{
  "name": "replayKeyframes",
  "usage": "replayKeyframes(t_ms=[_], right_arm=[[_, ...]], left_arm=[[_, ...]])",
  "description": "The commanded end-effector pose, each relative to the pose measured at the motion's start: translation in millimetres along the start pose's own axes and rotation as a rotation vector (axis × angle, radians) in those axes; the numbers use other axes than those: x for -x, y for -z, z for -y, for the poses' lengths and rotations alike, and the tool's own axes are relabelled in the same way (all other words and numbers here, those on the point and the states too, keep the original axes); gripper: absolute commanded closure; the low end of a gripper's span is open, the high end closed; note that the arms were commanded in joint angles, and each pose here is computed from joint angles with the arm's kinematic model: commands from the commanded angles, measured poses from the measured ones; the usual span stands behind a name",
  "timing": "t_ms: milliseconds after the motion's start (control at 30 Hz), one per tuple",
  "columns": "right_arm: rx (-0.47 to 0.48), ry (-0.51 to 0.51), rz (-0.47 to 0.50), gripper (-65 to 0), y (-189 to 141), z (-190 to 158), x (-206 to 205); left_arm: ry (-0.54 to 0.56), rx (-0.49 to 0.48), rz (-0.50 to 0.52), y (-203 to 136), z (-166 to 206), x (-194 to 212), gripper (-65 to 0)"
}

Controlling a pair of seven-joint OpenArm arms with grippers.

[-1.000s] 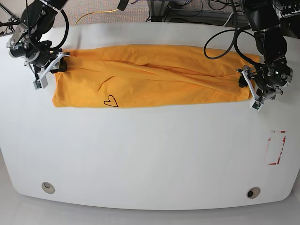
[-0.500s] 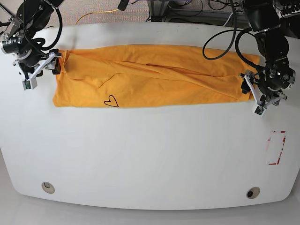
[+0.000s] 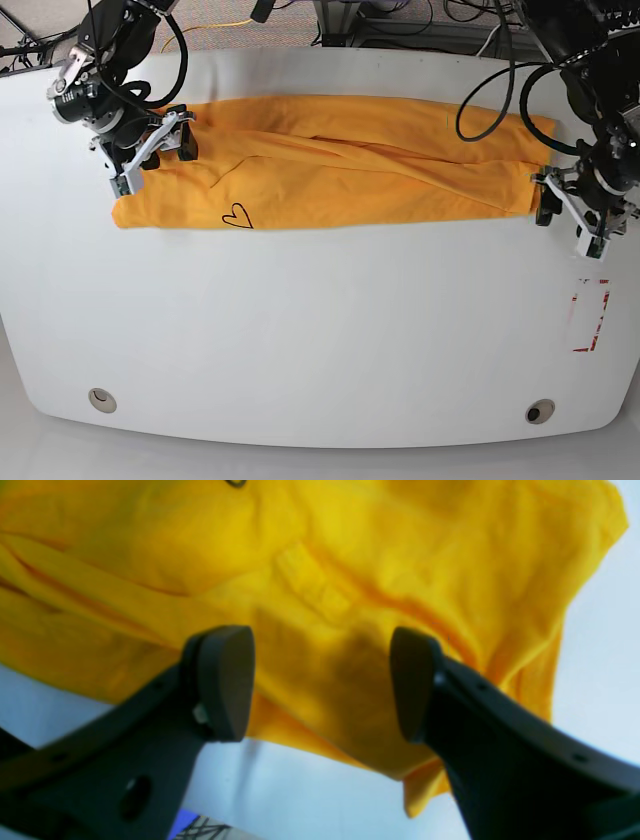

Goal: Fold the T-shirt properly
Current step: 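Reposition both grippers at the ends of the folded strip and grasp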

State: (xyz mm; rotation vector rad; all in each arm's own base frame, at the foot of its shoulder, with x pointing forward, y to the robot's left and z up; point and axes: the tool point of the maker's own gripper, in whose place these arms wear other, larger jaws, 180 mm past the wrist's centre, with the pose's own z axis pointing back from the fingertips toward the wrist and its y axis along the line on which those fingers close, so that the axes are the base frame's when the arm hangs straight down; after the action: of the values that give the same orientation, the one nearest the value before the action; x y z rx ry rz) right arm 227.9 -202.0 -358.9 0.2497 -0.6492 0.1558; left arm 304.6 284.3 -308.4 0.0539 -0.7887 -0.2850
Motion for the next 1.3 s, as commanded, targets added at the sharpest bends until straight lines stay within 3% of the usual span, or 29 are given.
replayKeyframes(t_ms=[0,233,667,1267], right_arm=[[-0.02,0.027,0.019,-40.7,6,2,-1],[-0.056,0.095,-0.011,-40.7,21,5,17],[-0.045,0.087,-0.009,-40.7,20,13,16],[-0.045,0.092,-0.018,-40.7,19,12,21]], left_arm=[[-0.018,0.016,0.027,-2,-2,-6,-41.8],[-0.123,0.009,-0.048,-12,-21,33,-42.1],[-0.352,0.19,-0.107,6,-7,91,-42.2],[-0.414,0.284,-0.084,33,26,88,-42.2]])
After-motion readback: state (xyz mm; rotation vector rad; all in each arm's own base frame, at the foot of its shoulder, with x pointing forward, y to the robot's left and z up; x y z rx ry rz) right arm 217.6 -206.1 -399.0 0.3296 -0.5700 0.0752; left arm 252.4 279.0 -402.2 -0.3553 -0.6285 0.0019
